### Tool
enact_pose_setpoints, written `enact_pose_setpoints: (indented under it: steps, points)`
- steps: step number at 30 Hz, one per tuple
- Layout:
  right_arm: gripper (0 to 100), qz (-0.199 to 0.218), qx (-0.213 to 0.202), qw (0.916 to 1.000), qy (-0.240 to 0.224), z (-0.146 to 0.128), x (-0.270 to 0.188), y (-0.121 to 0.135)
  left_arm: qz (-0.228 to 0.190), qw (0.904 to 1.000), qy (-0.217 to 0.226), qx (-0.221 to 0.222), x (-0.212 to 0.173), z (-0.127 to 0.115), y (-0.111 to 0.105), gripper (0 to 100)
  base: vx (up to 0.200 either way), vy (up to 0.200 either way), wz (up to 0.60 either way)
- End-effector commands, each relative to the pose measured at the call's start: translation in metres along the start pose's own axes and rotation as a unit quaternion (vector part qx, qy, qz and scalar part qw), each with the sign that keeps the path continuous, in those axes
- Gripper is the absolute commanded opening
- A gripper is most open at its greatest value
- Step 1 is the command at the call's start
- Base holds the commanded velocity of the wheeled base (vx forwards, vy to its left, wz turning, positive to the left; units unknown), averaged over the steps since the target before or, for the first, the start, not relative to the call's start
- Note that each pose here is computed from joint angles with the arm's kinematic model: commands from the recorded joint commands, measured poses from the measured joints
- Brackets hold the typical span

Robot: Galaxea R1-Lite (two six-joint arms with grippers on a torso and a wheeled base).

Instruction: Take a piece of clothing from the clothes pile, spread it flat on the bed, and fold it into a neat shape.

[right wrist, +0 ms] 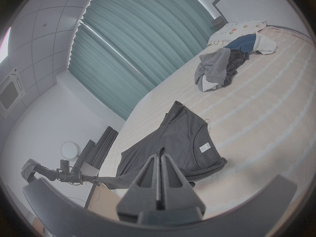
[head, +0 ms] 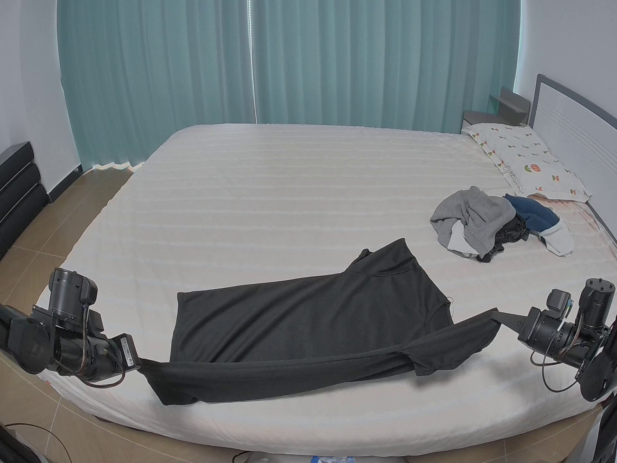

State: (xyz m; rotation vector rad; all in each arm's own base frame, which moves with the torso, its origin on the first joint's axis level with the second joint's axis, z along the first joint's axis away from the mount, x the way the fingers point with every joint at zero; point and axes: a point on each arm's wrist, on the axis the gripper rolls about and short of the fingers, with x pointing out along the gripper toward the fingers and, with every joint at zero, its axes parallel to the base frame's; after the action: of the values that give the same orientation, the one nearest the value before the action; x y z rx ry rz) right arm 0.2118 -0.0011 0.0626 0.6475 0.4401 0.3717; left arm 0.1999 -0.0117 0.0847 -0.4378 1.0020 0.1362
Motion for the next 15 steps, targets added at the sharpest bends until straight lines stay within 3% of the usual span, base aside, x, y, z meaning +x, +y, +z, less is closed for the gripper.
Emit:
enact_pose_setpoints:
  steps: [1,7,15]
  points:
    - [0,0.001,-0.004,1.0,-0.008,0.002,-0.002,0.001,-0.03,0.9992,-0.024,0.012,-0.02,0.0,-0.005,0,0.0,0.0,0.0]
    - [0,0.001,-0.004,0.9999,-0.01,0.003,-0.002,0.0,-0.041,0.9984,-0.033,0.023,-0.043,-0.008,-0.005,0,0.0,0.0,0.0]
    - [0,0.0,-0.003,1.0,-0.009,0.002,-0.003,0.0,-0.025,0.9992,0.001,0.031,-0.029,-0.008,-0.009,0,0.0,0.0,0.0]
